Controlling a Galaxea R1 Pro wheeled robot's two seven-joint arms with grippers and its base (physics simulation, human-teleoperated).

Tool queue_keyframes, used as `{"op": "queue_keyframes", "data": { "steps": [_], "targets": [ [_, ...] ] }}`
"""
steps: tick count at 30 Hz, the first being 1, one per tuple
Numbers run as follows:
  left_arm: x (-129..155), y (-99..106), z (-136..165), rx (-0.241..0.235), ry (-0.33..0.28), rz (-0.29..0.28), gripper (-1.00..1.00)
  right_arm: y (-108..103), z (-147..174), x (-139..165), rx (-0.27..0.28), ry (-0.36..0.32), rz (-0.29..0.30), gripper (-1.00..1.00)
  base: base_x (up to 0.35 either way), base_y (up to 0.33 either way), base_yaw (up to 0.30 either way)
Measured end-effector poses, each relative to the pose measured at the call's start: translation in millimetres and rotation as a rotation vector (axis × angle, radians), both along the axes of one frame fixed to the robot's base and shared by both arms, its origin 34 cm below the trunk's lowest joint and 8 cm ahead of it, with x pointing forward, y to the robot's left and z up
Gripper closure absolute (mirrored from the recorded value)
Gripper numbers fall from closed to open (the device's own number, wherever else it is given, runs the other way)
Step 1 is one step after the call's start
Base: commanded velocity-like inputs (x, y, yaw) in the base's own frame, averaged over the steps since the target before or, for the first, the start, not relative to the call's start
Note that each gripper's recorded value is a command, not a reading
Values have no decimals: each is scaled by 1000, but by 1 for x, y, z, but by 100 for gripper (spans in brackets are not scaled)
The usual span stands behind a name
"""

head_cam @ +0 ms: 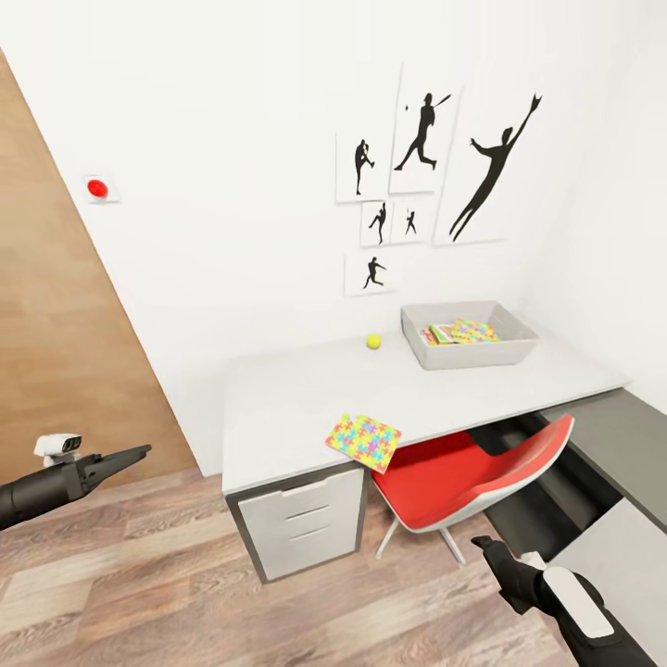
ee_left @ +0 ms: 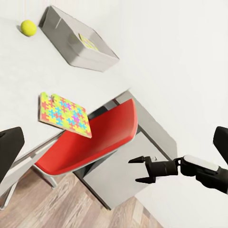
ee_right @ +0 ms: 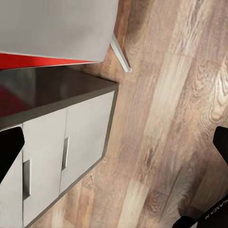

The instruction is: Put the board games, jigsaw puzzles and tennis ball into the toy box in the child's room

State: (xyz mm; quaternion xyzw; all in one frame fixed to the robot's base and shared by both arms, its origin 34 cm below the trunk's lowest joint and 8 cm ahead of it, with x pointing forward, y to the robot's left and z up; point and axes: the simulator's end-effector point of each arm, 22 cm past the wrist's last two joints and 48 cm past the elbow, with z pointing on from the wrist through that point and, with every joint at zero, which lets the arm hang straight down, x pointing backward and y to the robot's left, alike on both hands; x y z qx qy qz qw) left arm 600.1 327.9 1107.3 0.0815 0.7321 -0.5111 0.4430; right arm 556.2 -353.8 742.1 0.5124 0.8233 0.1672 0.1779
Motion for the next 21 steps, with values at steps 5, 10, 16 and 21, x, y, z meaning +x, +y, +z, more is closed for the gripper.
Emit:
{"op": "queue_keyframes", "data": {
  "steps": [5, 10, 16, 21],
  "targets": [
    [-1, 0, 4, 0, -8, 0, -100, 0, 4, 2, -1, -8, 0, -100, 0, 0, 0],
    [-2, 0, 8, 0, -16, 1, -100, 0, 7, 4, -1, -16, -1, -100, 0, 0, 0],
    [-3, 0, 13, 0, -26, -1, -100, 0, 11, 6, -1, -25, -1, -100, 0, 0, 0],
    [-4, 0, 17, 0, -34, -1, -100, 0, 15, 8, -1, -33, -1, -100, 0, 0, 0]
  ]
}}
